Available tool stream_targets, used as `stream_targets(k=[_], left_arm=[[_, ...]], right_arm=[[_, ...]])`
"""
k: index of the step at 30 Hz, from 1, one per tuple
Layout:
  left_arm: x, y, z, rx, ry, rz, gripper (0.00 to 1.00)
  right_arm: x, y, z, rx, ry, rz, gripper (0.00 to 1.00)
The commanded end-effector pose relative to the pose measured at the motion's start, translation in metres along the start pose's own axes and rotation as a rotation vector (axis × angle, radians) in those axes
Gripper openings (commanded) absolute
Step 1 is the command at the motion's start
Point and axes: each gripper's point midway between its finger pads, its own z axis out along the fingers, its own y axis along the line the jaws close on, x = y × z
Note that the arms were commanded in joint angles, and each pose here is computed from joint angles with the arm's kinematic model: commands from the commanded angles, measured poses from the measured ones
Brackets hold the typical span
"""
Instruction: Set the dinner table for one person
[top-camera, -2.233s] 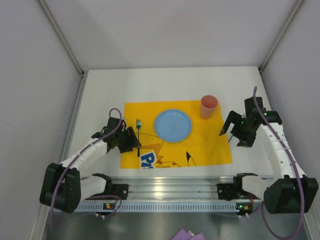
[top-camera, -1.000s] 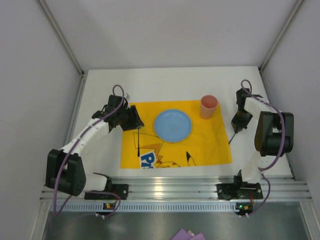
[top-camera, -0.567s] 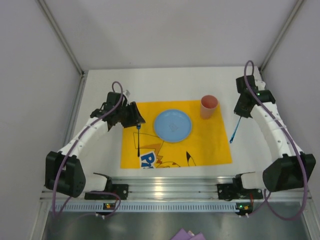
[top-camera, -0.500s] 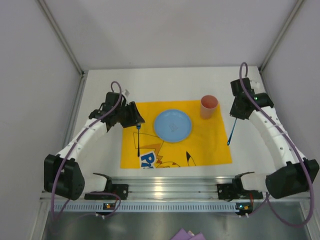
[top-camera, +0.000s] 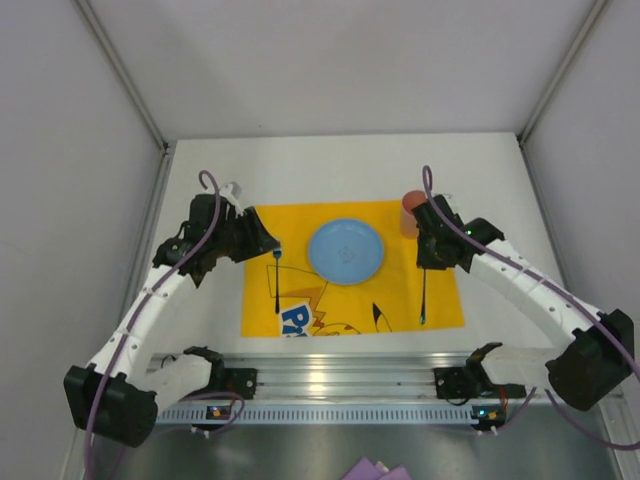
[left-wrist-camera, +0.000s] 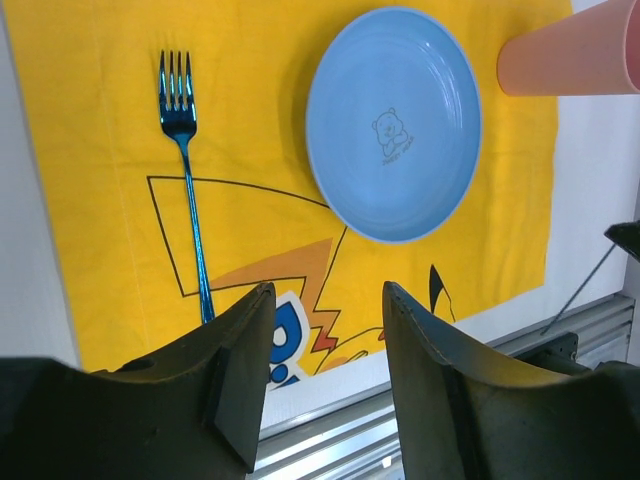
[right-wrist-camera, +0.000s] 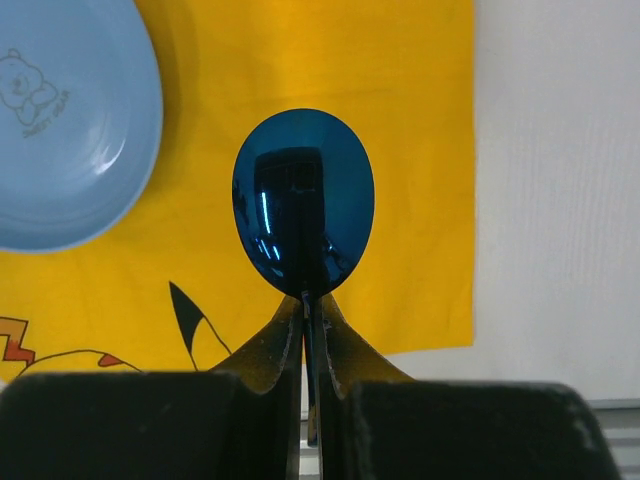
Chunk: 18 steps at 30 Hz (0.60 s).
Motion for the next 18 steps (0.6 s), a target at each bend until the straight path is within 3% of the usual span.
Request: stream_targets(k=[1, 16, 17, 18], left_arm=[[0.004, 0.006, -0.016, -0.031, -0.022, -0.019, 0.52], [0.004, 0.016, -0.033, -0.082, -0.073, -0.01, 0.52], [0.003, 0.015, -0.032, -0.081, -0.072, -0.01, 0.52], [0.003, 0.015, -0.032, -0.082, -0.071, -0.009, 0.52]], right_arm=[[-0.024, 0.041, 0.014, -0.134, -0.071, 0.026, 0.0], [-0.034, 0.068, 0.071, -0.087, 0.004, -0.066, 0.0], [-0.035, 0.068, 0.071, -0.087, 0.004, -0.066, 0.01], [-0.036, 0.069, 0.072, -0.085, 0.003, -0.066, 0.11]])
